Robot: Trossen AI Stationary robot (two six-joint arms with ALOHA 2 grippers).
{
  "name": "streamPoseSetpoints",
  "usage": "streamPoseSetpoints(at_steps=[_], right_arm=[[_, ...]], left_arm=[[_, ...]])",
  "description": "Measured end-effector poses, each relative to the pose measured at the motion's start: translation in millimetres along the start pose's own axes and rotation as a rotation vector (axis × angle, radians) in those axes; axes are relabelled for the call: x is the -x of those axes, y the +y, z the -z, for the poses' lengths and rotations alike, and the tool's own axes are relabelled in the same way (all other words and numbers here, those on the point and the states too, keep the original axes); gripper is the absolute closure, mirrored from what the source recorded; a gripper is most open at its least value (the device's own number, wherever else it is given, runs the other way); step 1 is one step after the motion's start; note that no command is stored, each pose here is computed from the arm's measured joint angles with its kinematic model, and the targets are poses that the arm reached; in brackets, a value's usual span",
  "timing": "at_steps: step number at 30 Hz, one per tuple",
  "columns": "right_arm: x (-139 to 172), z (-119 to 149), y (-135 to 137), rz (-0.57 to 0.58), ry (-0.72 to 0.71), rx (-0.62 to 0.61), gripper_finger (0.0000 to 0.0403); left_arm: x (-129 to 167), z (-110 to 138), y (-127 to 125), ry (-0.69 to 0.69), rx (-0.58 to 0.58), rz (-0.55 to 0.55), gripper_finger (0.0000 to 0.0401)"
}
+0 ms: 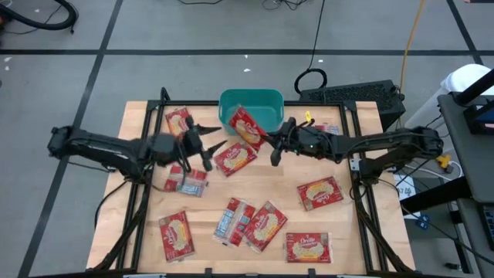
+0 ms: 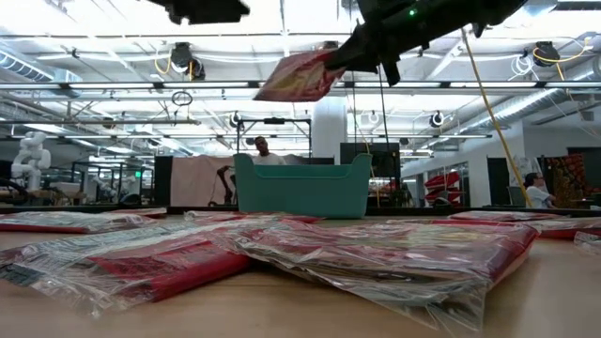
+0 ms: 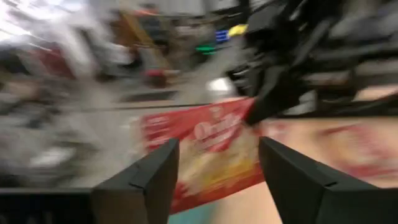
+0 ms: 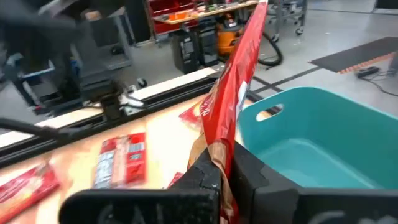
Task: Sort popcorn bags into baskets
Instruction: Put the red popcorn bag into the green bin
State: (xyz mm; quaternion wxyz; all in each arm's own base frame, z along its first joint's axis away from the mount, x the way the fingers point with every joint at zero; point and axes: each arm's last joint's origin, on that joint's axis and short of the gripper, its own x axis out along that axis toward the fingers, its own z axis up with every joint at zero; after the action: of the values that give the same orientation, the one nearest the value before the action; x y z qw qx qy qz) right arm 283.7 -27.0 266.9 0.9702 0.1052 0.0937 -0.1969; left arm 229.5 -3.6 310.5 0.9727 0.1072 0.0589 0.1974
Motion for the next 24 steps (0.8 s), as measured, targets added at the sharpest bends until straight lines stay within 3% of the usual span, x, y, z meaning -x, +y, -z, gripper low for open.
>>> streamPoseSetpoints(at_steps=[4,10,15,20,24], right_arm=[[0.6,5.1,7.9,-0.027,0.015,0.013,0.0403],[5.3,23.1,13.9,-0.056,0.061,0.074,0.0403],[8.2,37.1,14.0,-0.078,0.071,0.131,0.0403],[10.0,44.5,14.2,-0.186,0.052,0.146,0.0403],[12.1,53.3,12.5,-0.234,0.054,0.181,0.0403]], left_arm=[[5.2,3.8,24.5,0.034,0.107,0.168,0.0207],[7.4,22.5,36.1,0.223,0.197,0.202,0.0205],[-1.9,30.4,32.6,0.276,0.258,0.247,0.0152],[-20.5,37.5,27.2,0.272,0.254,0.236,0.0079],[-38.0,43.4,26.5,0.242,0.258,0.235,0.0053]])
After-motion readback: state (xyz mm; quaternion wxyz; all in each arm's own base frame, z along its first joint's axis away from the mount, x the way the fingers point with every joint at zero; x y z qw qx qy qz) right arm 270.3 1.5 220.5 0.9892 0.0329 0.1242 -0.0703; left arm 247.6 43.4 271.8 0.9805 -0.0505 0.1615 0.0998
